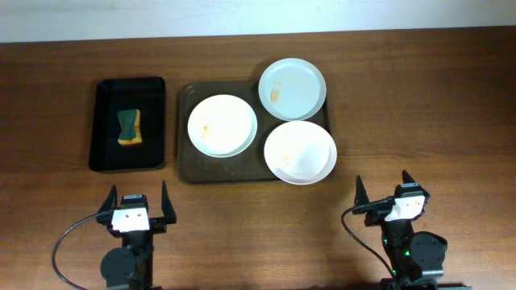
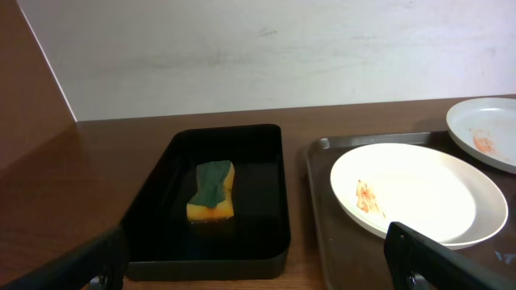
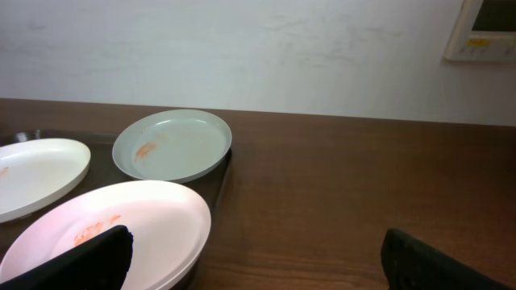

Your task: Clean dirty plates on tray and stack at the side

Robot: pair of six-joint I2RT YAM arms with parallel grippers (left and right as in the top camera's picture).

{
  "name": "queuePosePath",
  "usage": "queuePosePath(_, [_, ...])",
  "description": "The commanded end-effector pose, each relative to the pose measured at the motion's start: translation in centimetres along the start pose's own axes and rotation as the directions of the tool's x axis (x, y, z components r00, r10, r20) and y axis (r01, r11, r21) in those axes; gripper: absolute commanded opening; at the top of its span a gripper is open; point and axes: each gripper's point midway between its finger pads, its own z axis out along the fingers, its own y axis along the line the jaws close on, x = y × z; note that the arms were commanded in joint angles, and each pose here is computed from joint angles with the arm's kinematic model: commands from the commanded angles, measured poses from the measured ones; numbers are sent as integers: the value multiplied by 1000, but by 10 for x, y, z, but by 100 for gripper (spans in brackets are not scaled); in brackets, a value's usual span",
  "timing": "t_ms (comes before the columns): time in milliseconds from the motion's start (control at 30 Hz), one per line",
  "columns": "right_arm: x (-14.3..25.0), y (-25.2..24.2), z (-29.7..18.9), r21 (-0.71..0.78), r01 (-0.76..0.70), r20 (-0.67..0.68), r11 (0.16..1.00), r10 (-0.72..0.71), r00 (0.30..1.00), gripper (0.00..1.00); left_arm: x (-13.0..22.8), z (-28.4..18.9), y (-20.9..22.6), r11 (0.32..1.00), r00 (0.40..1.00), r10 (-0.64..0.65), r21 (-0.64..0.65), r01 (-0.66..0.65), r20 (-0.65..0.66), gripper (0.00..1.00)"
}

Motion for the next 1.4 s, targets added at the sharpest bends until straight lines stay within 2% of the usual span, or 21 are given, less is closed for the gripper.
queuePosePath(0, [4,-1,0,7,-5,-9,1000,5,1000,98,2,0,1,1000,1000,17,-7,-17,2,99])
queuePosePath(1367, [3,-1,0,7,-5,-9,1000,5,1000,98,2,0,5,999,1000,18,-30,-18,0,99])
